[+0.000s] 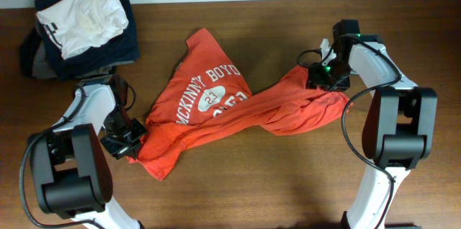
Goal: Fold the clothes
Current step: 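Grasp the shirt's left corner with left gripper, right corner with right, then lift the shirt with both grippers and lay it flat, spread out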
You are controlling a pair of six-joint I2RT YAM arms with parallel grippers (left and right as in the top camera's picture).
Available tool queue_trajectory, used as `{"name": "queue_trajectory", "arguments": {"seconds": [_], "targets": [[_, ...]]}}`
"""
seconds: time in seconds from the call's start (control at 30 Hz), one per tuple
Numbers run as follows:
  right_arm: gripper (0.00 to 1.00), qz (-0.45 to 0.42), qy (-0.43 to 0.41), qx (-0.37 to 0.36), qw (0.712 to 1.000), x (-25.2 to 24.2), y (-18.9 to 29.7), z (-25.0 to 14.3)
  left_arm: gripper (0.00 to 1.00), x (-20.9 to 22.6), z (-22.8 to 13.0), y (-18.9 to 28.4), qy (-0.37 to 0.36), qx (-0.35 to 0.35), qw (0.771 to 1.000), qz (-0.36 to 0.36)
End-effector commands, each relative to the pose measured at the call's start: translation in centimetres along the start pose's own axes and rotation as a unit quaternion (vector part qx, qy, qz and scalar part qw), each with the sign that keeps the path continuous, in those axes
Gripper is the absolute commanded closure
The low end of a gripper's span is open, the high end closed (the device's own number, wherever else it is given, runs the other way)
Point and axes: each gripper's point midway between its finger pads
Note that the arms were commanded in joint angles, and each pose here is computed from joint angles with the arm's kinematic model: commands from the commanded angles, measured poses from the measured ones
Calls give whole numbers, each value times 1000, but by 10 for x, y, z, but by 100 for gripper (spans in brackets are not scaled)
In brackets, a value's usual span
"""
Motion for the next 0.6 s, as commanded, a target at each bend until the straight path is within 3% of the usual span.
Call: {"name": "queue_trajectory", "arguments": {"seconds": [0.0,0.07,0.33,0.5,0.57], "targets": [[47,-7,2,10,1000,-1,-6,-5,97,2,2,-1,3,-2,1000,4],[47,-8,0,19,1000,-4,-13,-13,97,2,3,-1,3,-3,1000,4],[72,-8,1,14,1000,-3,-10,-9,98,2,3,-1,3,-4,1000,3],[96,-66,-25,-15,997,-14,25,15,99,5,-3,4,3,9,1000,10],[96,-66,-40,-30,997,-8,52,28,99,7,-1,19,3,5,1000,15]]}}
Point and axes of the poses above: each gripper's point midway between its finger pads, its own y axis back along the fingers, its own x axis along the line the jaws close on, z = x × y, and after that the axes turned 6 degrees about -y, right-handed
